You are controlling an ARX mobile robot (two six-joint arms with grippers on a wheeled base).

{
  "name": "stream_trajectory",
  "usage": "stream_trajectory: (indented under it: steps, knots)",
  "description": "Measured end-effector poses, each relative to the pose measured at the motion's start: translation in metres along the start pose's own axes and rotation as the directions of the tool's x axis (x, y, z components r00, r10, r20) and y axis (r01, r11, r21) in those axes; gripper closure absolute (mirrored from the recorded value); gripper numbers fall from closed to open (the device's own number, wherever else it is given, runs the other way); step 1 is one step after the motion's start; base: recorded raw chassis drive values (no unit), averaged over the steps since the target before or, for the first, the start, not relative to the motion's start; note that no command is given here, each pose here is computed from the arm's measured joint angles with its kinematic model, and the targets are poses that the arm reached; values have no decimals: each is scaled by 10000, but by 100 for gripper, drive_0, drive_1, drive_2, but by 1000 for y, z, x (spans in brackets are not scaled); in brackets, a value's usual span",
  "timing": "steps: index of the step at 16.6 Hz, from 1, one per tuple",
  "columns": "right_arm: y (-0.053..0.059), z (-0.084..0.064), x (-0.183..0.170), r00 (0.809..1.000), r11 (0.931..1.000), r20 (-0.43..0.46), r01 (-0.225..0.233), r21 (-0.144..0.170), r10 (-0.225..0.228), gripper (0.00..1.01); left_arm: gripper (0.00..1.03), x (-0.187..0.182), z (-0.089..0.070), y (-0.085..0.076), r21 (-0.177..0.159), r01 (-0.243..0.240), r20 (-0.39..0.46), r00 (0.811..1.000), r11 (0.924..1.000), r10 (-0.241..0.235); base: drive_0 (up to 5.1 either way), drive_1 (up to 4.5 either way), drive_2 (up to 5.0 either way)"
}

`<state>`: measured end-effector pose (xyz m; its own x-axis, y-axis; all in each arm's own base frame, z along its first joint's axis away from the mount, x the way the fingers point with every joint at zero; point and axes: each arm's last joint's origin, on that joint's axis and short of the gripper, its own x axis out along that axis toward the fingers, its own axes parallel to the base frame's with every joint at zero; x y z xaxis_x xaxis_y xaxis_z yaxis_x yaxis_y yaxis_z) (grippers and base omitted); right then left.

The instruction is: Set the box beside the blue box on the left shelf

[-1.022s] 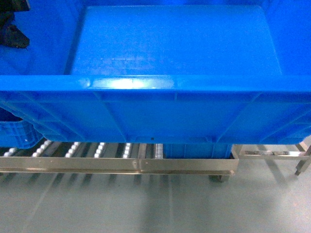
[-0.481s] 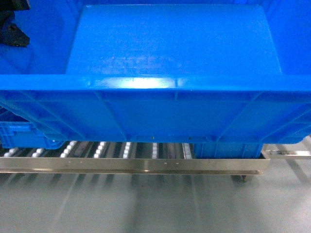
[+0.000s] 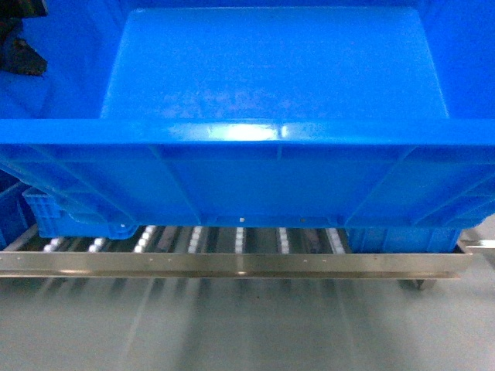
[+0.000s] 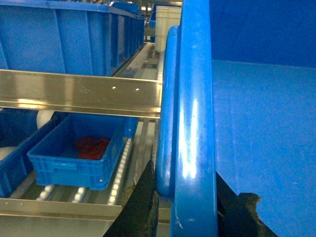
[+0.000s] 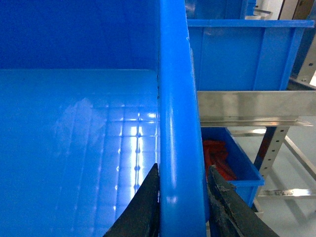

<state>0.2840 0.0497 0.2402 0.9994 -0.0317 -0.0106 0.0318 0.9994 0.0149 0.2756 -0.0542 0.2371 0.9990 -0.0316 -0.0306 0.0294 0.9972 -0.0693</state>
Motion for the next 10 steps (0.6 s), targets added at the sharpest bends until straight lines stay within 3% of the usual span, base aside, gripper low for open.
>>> stream_trajectory:
  steps: [10]
  knots:
    - [2,0,0,10000,10000,-16,-53,-8,53,81,86,0,0,2,9,-49,7,10000,10000,49,-499,247,247]
